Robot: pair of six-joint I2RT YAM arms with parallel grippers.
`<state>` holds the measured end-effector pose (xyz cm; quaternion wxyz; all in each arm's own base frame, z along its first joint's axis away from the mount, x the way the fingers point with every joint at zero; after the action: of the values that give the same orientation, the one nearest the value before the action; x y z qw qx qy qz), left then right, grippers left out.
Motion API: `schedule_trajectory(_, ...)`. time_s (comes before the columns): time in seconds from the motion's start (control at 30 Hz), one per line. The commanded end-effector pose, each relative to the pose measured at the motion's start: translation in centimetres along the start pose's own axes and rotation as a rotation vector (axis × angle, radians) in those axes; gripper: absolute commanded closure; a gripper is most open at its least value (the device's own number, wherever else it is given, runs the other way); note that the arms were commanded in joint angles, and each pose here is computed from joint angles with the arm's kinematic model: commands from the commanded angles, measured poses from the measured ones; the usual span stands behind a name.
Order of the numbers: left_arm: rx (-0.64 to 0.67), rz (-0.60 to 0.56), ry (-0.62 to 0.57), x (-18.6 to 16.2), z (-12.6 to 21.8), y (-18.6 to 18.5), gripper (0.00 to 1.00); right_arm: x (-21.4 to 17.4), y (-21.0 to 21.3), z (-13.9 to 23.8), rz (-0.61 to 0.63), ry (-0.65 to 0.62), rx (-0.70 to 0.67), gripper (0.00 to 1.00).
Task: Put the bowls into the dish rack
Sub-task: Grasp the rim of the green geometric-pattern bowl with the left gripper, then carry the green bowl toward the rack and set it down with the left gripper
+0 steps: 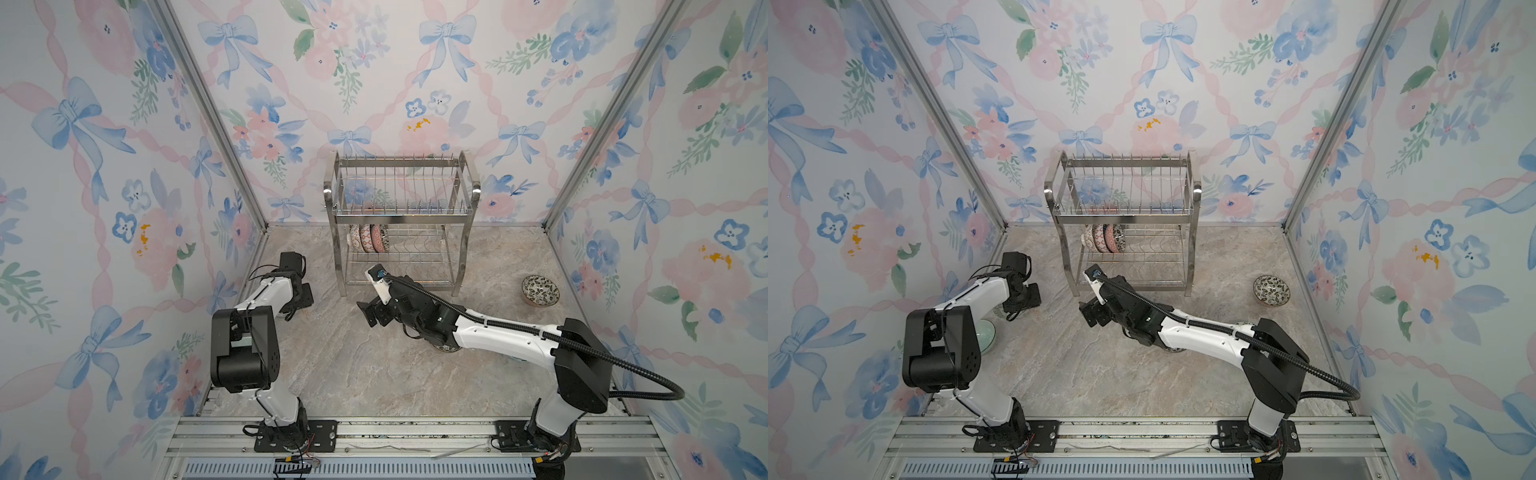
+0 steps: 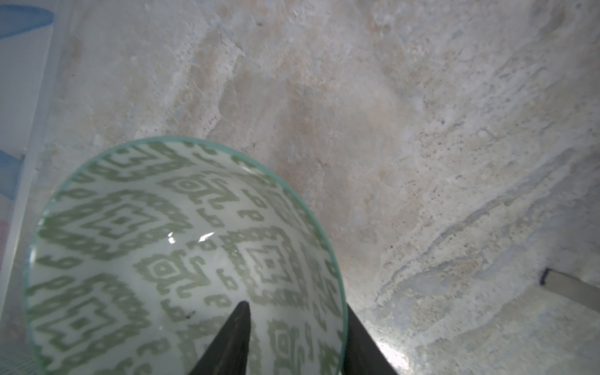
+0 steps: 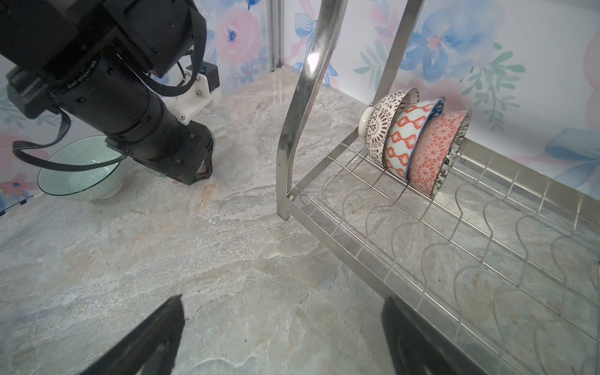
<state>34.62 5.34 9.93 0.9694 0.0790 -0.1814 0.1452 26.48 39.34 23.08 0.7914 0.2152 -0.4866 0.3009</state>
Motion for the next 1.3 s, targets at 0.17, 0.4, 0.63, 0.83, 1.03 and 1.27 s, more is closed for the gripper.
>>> schedule_trajectory(0.17, -0.006, 0.001, 0.057, -0.3, -0.7, 0.7, 0.78, 1.9, 0.2, 1.6, -0.006, -0.034, -0.016, 0.04)
schedule_trajectory(0.4, -0.008, 0.001, 0.066, -0.6, -0.5, 0.8, 0.93, 1.7, 0.1, 1.7, -0.004, -0.019, -0.019, 0.03)
schedule_trajectory(0.63, -0.035, 0.002, 0.051, -0.3, 0.0, 0.4, 1.00, 2.9, 0.3, 1.9, 0.004, -0.032, -0.014, 0.04)
schedule_trajectory(0.83, -0.099, -0.023, 0.031, -0.6, 1.3, -1.6, 1.00, 3.1, 0.3, 1.9, 0.020, -0.024, -0.027, 0.03)
schedule_trajectory(1.03, -0.156, -0.129, -0.005, -2.8, 4.9, -6.8, 1.00, 3.7, -1.7, 3.7, 0.021, -0.022, -0.079, 0.03)
schedule_trajectory(1.27, -0.224, -0.217, -0.008, -7.7, 7.5, -11.2, 1.00, 3.2, -5.6, 6.9, -0.062, -0.044, -0.146, 0.04)
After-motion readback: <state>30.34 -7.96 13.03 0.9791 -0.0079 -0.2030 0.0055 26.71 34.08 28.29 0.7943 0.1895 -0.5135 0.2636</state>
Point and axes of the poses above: each gripper's point midway between its finger pads, its own z axis back along the fingers, its own y axis along the line the jaws close on, x = y × z, the point moved 5 cm from there along z, back along the fingers, and after that the axes turned 4 degrees about -z, right-handed, at the moved point
